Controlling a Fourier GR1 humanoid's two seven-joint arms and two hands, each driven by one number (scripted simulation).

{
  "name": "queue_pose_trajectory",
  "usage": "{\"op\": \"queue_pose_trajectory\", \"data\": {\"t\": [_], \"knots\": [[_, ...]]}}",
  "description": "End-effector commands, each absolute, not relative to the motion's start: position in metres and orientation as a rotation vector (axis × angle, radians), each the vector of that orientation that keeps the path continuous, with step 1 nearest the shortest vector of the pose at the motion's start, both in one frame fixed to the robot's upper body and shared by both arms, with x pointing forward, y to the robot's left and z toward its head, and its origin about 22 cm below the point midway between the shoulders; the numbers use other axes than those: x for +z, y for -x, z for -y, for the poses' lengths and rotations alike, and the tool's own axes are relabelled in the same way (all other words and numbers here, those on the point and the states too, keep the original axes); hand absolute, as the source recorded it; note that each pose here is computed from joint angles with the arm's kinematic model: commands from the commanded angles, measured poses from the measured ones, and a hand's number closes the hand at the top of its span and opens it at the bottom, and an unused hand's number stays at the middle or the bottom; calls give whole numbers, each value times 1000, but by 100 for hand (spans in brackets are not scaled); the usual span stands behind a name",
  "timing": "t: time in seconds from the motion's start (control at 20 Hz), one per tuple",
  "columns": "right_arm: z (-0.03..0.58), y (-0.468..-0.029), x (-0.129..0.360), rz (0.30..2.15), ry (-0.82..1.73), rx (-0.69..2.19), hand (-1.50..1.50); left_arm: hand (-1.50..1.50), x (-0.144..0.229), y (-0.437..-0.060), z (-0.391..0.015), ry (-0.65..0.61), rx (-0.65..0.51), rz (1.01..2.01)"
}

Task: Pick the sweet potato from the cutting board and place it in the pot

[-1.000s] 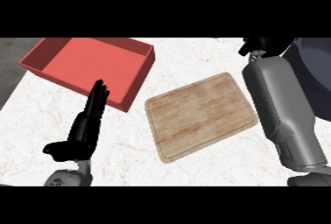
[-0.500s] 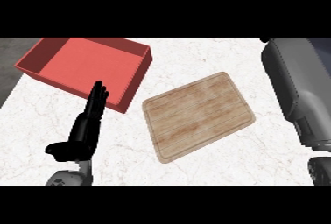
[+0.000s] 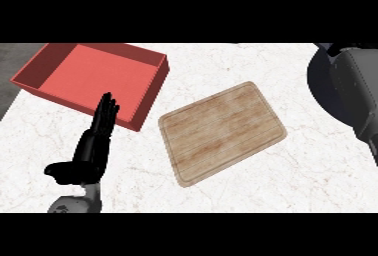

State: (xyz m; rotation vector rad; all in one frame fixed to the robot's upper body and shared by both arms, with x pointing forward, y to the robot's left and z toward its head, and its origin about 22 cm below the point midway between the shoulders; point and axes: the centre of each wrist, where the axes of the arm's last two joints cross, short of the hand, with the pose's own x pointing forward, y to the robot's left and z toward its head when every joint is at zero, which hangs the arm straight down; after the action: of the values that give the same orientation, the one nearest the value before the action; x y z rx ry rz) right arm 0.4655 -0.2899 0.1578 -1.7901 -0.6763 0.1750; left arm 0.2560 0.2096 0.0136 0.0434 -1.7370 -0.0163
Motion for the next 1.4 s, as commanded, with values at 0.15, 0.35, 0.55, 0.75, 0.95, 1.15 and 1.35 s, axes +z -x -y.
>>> {"op": "queue_pose_trajectory", "data": {"t": [0.15, 0.35, 0.55, 0.75, 0.95, 1.15, 1.35], "knots": [[351, -446, 135, 652, 1772, 121, 150, 0, 20, -250, -216, -53, -20, 1732], [364, -443, 136, 646, 1667, 110, 150, 0, 16, -252, -210, -63, 2, 1723], [379, -427, 103, 618, 1590, 133, 150, 0, 7, -246, -205, -54, 4, 1723], [405, -413, 98, 534, 1541, 113, 150, 0, 21, -252, -216, -64, -19, 1739], [418, -399, 78, 378, 1421, 51, 150, 0, 8, -249, -208, -52, -7, 1738], [424, -392, 72, 444, 1318, 19, -150, 0, 16, -249, -208, -51, -12, 1746], [409, -396, 61, 686, 1359, -82, -150, 0, 13, -255, -210, -49, 23, 1738]]}}
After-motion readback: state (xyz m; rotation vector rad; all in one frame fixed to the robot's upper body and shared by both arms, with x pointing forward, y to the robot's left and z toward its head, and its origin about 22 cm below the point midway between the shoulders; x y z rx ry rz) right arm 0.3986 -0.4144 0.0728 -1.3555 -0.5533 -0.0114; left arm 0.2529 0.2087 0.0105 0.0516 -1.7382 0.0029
